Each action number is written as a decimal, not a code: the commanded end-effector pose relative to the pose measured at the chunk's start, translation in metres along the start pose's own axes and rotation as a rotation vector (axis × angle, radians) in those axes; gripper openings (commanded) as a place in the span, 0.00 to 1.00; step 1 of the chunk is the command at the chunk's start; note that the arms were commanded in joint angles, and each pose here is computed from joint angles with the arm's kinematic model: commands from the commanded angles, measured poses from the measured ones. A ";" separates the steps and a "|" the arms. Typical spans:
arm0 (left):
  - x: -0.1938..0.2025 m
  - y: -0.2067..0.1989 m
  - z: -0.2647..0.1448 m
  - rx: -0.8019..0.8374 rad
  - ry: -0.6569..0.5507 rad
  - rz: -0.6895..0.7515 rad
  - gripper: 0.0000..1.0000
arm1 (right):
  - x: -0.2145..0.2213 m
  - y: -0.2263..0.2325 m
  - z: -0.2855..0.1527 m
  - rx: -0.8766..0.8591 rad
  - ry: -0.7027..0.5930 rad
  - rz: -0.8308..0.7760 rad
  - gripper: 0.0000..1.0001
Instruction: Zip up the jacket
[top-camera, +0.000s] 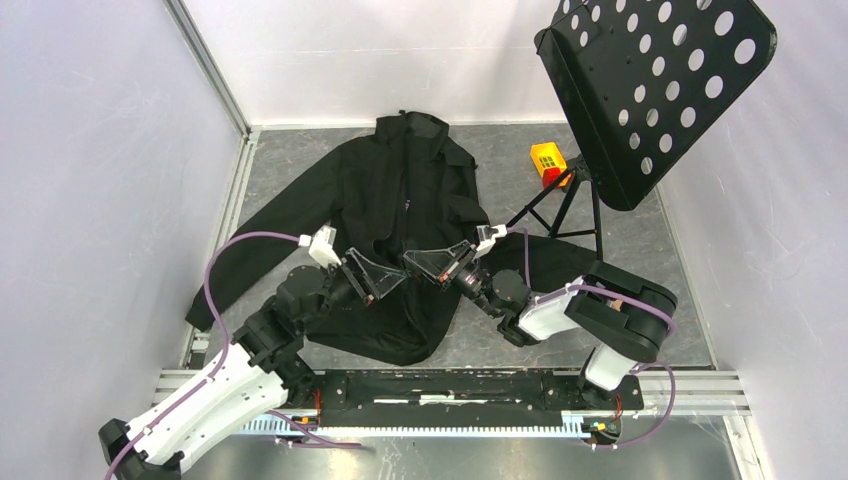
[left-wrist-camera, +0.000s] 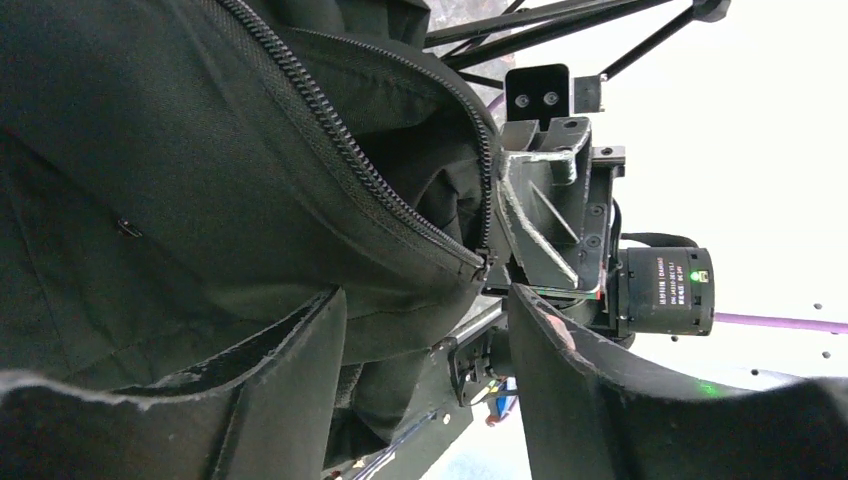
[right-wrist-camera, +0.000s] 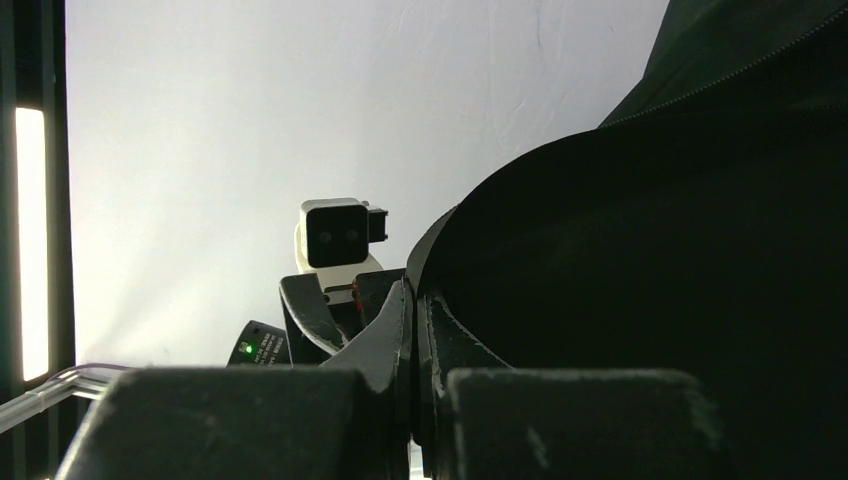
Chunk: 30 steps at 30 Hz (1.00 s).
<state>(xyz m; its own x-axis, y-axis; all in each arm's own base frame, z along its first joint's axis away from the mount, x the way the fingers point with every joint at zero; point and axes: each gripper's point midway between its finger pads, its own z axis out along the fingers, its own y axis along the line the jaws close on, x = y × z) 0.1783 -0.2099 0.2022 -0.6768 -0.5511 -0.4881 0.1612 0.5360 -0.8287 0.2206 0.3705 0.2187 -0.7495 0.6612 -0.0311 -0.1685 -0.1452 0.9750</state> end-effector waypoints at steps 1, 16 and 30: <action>0.004 -0.013 0.002 0.045 0.030 -0.032 0.61 | -0.003 0.024 0.004 -0.088 -0.011 0.020 0.00; 0.009 -0.025 0.009 0.100 0.069 -0.033 0.44 | -0.005 0.025 0.006 -0.087 -0.021 0.023 0.00; 0.019 -0.006 0.016 0.050 0.102 0.066 0.02 | -0.005 0.028 0.015 -0.096 -0.037 0.035 0.00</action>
<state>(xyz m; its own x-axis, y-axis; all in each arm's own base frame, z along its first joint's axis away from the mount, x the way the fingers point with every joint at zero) 0.1788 -0.2305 0.1985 -0.7302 -0.5040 -0.4613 0.1809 0.5084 -0.8419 0.2219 0.3718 0.2185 -0.7484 0.6626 -0.0292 -0.1652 -0.1435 0.9758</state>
